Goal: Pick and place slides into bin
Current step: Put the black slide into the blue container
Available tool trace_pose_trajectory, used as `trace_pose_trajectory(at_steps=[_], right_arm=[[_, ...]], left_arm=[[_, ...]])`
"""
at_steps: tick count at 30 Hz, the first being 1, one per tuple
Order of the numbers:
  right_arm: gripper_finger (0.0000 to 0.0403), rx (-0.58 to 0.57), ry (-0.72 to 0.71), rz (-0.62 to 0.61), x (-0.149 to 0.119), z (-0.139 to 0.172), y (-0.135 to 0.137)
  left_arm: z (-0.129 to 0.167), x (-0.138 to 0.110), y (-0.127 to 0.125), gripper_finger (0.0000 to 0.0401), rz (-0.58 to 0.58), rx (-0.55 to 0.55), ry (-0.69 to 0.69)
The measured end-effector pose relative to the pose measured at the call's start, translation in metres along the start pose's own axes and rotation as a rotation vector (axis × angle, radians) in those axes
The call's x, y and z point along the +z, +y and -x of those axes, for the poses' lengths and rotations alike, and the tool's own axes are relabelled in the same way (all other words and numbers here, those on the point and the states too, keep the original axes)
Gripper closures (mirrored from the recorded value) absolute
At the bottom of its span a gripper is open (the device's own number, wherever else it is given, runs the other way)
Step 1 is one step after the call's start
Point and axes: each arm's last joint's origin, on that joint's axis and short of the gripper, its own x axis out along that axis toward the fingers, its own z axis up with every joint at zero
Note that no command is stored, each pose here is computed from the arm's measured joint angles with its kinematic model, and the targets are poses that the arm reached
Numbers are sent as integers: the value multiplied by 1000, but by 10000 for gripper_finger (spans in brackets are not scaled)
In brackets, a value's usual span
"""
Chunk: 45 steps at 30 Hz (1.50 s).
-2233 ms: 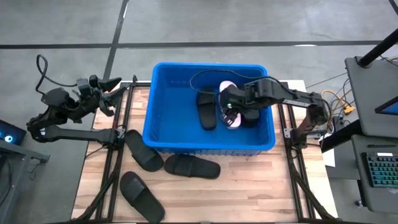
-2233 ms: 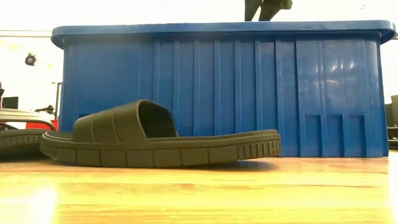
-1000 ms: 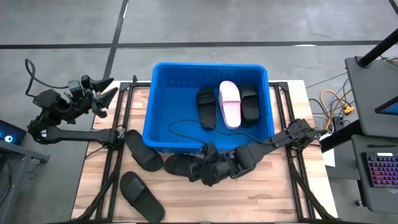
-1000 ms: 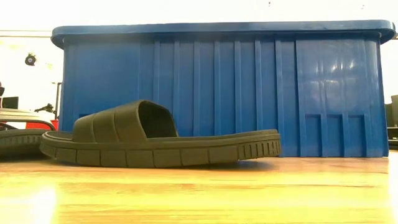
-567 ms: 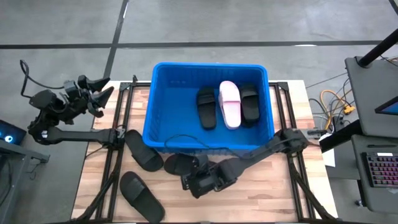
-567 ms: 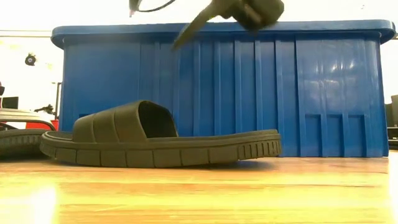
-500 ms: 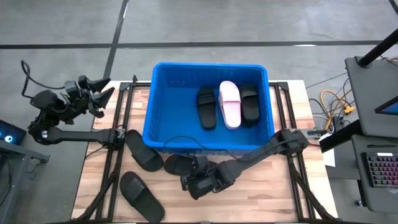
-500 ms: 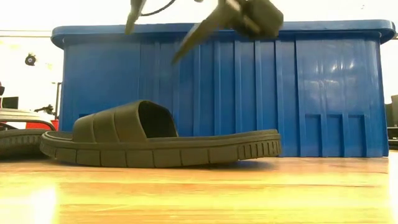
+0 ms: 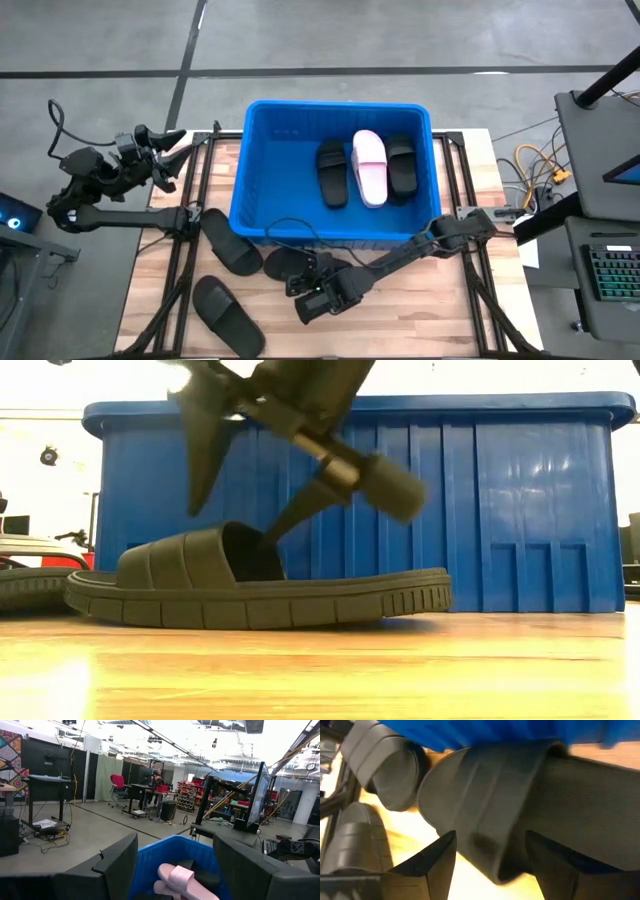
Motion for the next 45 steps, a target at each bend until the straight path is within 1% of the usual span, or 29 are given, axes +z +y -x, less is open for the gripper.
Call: trace_pose_trajectory(at_steps=[4, 7, 10, 15, 16, 21, 24, 27, 31, 35, 38, 45], right_arm=[[179, 34, 2, -26, -3, -16, 2], [201, 68, 6, -53, -2, -20, 5], [253, 80, 7, -24, 1, -18, 8], [373, 111, 20, 41, 4, -10, 17], [381, 121, 21, 55, 5, -7, 20], [390, 167, 77, 115, 7, 7, 35], [392, 213, 99, 152, 11, 23, 46], [392, 253, 97, 207, 19, 43, 57], [393, 281, 77, 315, 37, 68, 70], [393, 368, 34, 376, 62, 97, 87], [392, 452, -21, 384, 81, 119, 95], [391, 498, -269, 427, 127, 175, 100]], left_arm=[[-1, -1, 0, 157, -2, 0, 4], [-1, -1, 0, 157, -3, 1, 5], [0, -1, 0, 157, -1, 1, 2], [1, -1, 1, 157, 1, 1, -1], [1, -1, 1, 157, 0, 1, -1], [1, -2, 1, 157, 0, 1, -1], [1, -2, 1, 157, 0, 0, -1], [1, -2, 1, 157, 0, 1, -1], [1, -2, 1, 157, 0, 0, 0], [1, -2, 1, 157, 0, 0, 0], [1, -2, 1, 157, 3, 0, -2], [5, -1, 3, 157, 18, -6, -16]])
